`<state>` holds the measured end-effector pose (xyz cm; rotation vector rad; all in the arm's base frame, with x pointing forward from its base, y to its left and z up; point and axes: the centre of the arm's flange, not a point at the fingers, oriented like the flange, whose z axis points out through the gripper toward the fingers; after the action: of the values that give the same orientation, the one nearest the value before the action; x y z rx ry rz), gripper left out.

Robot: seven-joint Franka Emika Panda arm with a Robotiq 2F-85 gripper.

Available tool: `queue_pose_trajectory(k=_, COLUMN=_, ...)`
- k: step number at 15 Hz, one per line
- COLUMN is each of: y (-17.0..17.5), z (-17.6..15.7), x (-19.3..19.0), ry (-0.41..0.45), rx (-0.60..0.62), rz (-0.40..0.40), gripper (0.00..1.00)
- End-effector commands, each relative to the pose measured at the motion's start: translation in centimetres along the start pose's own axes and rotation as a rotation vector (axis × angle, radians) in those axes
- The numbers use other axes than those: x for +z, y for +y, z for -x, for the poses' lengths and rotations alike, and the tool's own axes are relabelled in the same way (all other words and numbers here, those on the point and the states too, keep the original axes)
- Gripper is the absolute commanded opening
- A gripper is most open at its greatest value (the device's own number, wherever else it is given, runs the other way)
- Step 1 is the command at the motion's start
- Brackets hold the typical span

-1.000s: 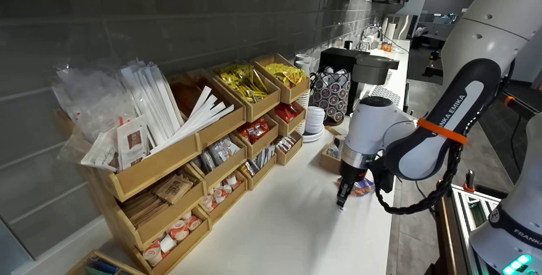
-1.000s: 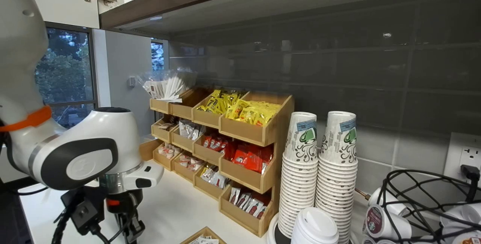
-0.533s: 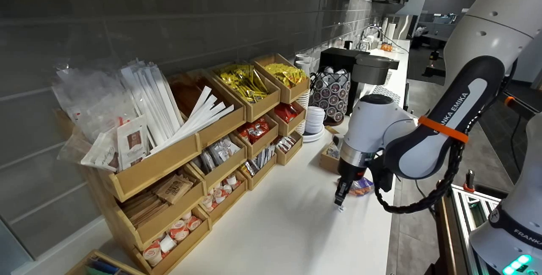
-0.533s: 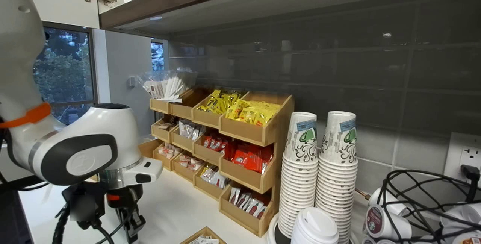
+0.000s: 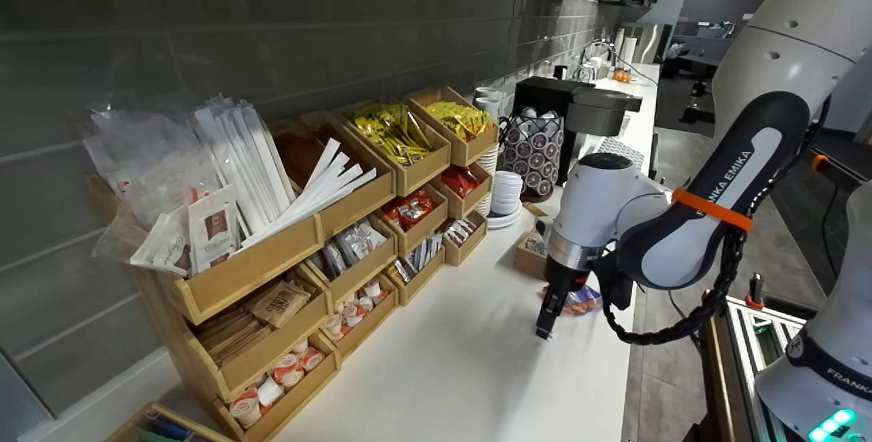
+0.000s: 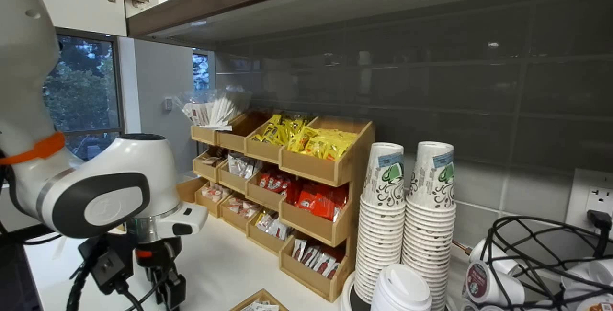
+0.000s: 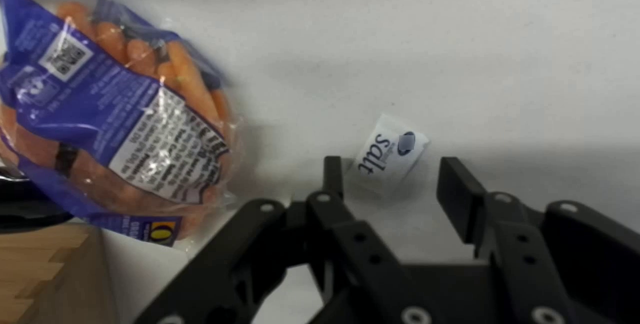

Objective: Place one sachet from the counter in the wooden box.

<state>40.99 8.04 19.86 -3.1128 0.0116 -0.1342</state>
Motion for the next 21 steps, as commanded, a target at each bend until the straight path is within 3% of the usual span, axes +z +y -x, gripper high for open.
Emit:
queue_pose_trajectory(k=1, y=-0.3, z=0.2, x=0.8, ry=0.015, rx=0.001, rz=-0.001, gripper=0.75)
queue_pose_trajectory(k=3, y=-0.2, z=0.2, x=0.9, ry=0.017, rx=0.000, rz=0.000, gripper=0.48)
queue_pose_trajectory(k=4, y=-0.2, z=0.2, x=1.1, ry=0.016, rx=-0.002, rz=0.000, gripper=0.48)
queue_pose_trajectory(k=10, y=-0.3, z=0.4, x=1.5, ry=0.008, rx=-0.014, rz=0.005, gripper=0.02)
queue_pose_trajectory(k=16, y=-0.1, z=0.3, x=1.0, ry=0.009, rx=-0.014, rz=-0.004, gripper=0.01)
queue_pose_trajectory(k=21, y=0.2, z=0.4, x=-1.6, ry=0.015, rx=-0.006, rz=-0.029, gripper=0.01)
